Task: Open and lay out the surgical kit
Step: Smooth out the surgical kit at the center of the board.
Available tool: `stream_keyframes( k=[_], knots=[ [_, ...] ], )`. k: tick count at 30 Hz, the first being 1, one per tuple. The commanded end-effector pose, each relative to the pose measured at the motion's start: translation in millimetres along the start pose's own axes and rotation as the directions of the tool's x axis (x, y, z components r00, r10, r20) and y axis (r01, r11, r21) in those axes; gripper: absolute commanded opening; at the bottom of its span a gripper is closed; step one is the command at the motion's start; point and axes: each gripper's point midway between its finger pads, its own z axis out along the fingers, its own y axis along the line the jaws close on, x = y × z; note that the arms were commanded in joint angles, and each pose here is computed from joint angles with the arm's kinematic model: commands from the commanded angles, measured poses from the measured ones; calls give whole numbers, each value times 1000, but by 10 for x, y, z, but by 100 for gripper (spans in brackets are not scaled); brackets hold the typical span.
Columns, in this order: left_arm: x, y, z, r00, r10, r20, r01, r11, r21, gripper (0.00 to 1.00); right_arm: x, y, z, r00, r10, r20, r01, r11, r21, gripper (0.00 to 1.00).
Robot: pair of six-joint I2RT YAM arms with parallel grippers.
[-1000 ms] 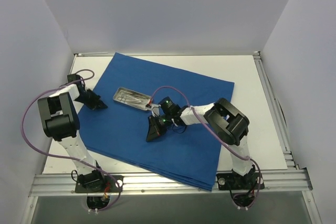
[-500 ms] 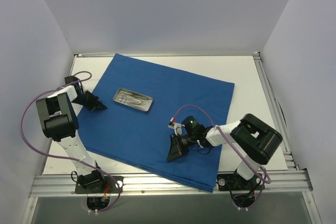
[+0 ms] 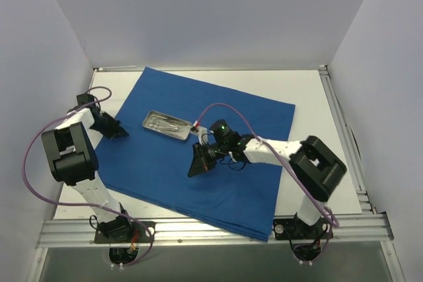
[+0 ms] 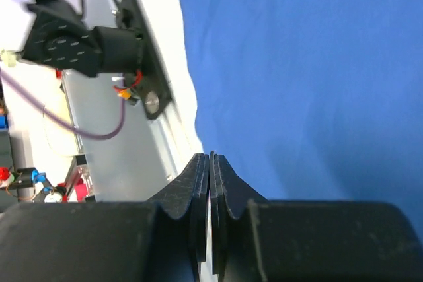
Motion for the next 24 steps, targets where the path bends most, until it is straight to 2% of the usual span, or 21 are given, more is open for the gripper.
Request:
stream_keyframes(
  k=[1,5,8,12,16,19,21,24],
  knots=[
    [-30,72,102,1000,-12,-8,12,1000,-24,2,182,-96,271,995,18,-96,-22,999,-47,0],
    [-28,204,218,999,-22,-31,20,998,-58,2,427,-225,438,990,45,-136,-54,996,-66,0],
    [-25,268,280,999,-32,-39,29,997,-73,2,782,-281,442,979,101,-175,-113,992,-59,0],
    [-38,336,325,998,-39,-53,34,994,-104,2,1327,-290,307,956,184,-228,-187,982,7,0],
    [-64,427,324,997,-52,-54,45,991,-129,2,1887,-298,25,926,301,-229,-288,954,88,0],
    [-103,437,274,999,-38,-37,33,990,-139,2,2074,-321,-190,908,372,-190,-348,925,150,0],
    [-146,399,214,1000,-22,-15,19,991,-135,2,2048,-348,-273,915,372,-155,-340,919,197,0],
    [-150,309,136,1000,6,2,-6,992,-127,2,1657,-389,-482,952,298,-67,-267,919,289,0]
  ],
)
